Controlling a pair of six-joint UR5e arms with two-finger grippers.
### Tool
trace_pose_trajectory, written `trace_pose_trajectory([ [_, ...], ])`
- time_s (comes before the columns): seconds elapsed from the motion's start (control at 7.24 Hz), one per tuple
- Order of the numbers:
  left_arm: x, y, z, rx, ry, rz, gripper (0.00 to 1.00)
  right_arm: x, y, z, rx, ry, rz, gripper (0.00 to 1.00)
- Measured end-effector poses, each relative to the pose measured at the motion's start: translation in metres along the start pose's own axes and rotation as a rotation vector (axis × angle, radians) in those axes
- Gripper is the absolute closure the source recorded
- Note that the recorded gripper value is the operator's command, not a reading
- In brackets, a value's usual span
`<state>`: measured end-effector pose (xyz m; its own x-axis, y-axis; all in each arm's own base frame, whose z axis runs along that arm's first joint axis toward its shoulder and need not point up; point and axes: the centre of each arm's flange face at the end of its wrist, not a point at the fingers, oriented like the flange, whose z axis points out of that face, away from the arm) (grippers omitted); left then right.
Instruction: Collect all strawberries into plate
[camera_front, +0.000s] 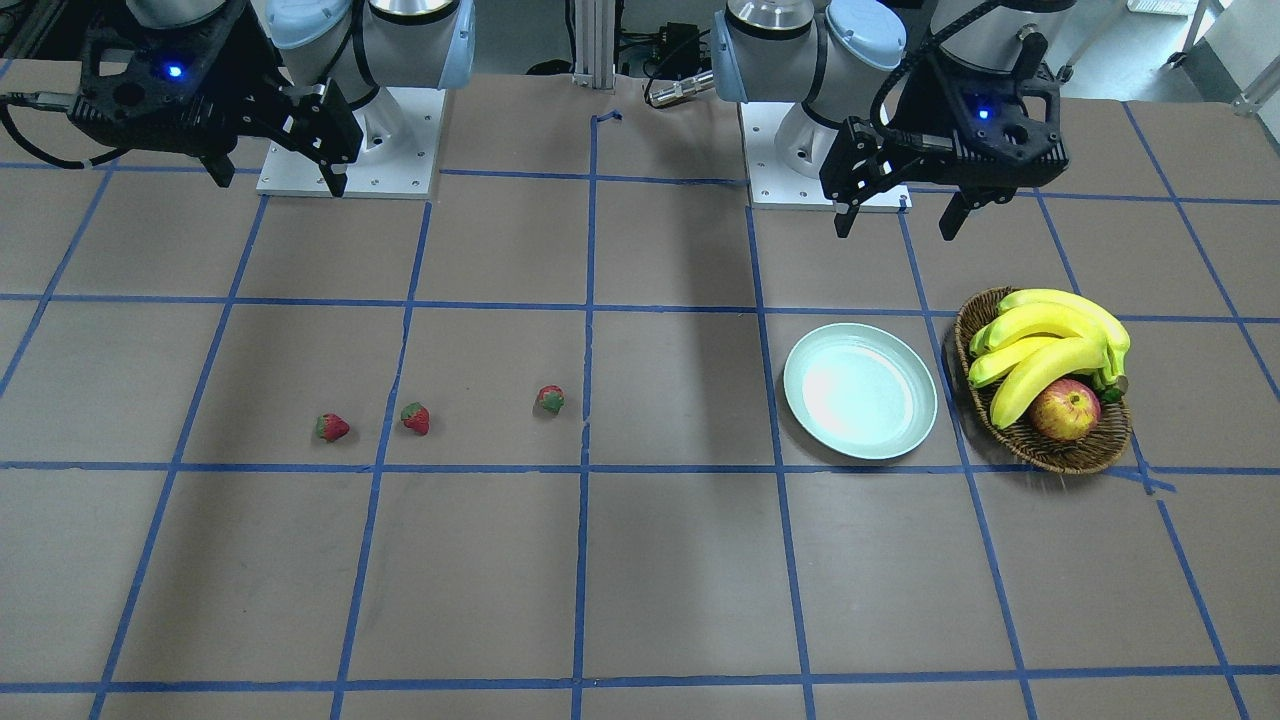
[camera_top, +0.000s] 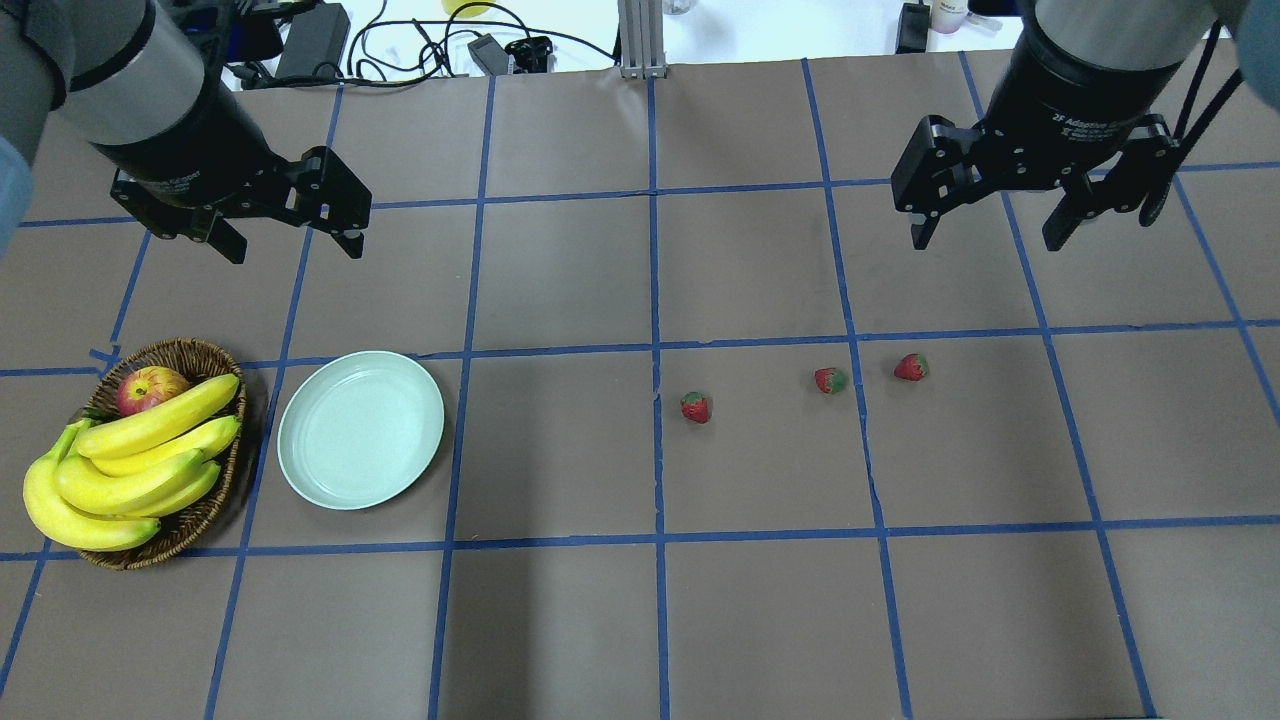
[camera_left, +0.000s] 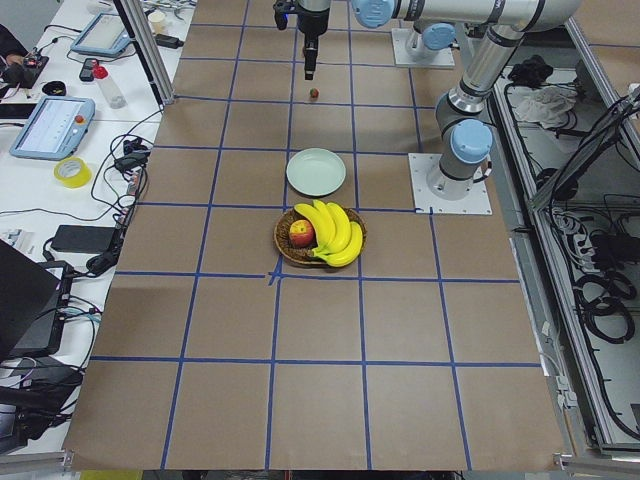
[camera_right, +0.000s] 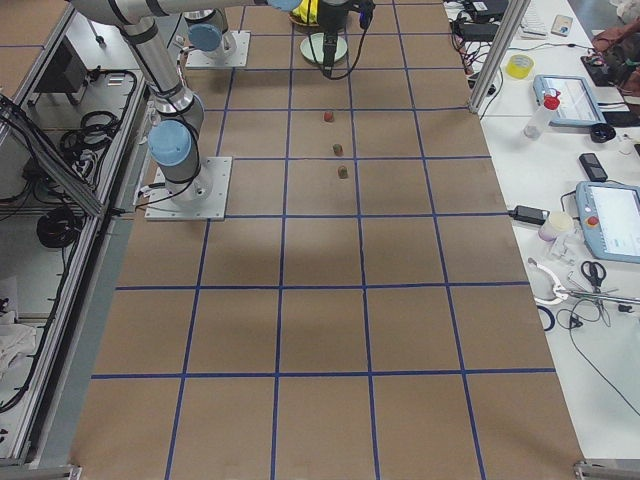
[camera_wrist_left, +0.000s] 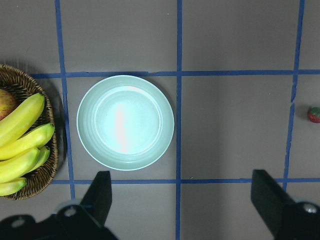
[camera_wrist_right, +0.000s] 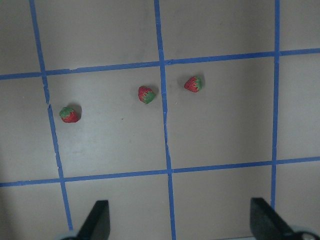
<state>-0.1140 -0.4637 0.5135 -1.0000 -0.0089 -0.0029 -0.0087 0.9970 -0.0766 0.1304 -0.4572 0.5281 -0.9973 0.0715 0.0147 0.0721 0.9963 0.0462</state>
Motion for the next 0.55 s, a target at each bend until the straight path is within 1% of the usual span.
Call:
trace_pose_trajectory([
  [0.14,0.0000,0.0000,0.0000,0.000,0.000,0.000,0.00,-0.0004,0.0002,-0.0001,0.000,-0.001,0.003,0.00],
  [0.55,-0.0002,-0.0004,-0.0002,0.001,0.000,0.000,0.00,-0.0026,0.0003,-0.0016,0.001,-0.028,0.012,0.00],
])
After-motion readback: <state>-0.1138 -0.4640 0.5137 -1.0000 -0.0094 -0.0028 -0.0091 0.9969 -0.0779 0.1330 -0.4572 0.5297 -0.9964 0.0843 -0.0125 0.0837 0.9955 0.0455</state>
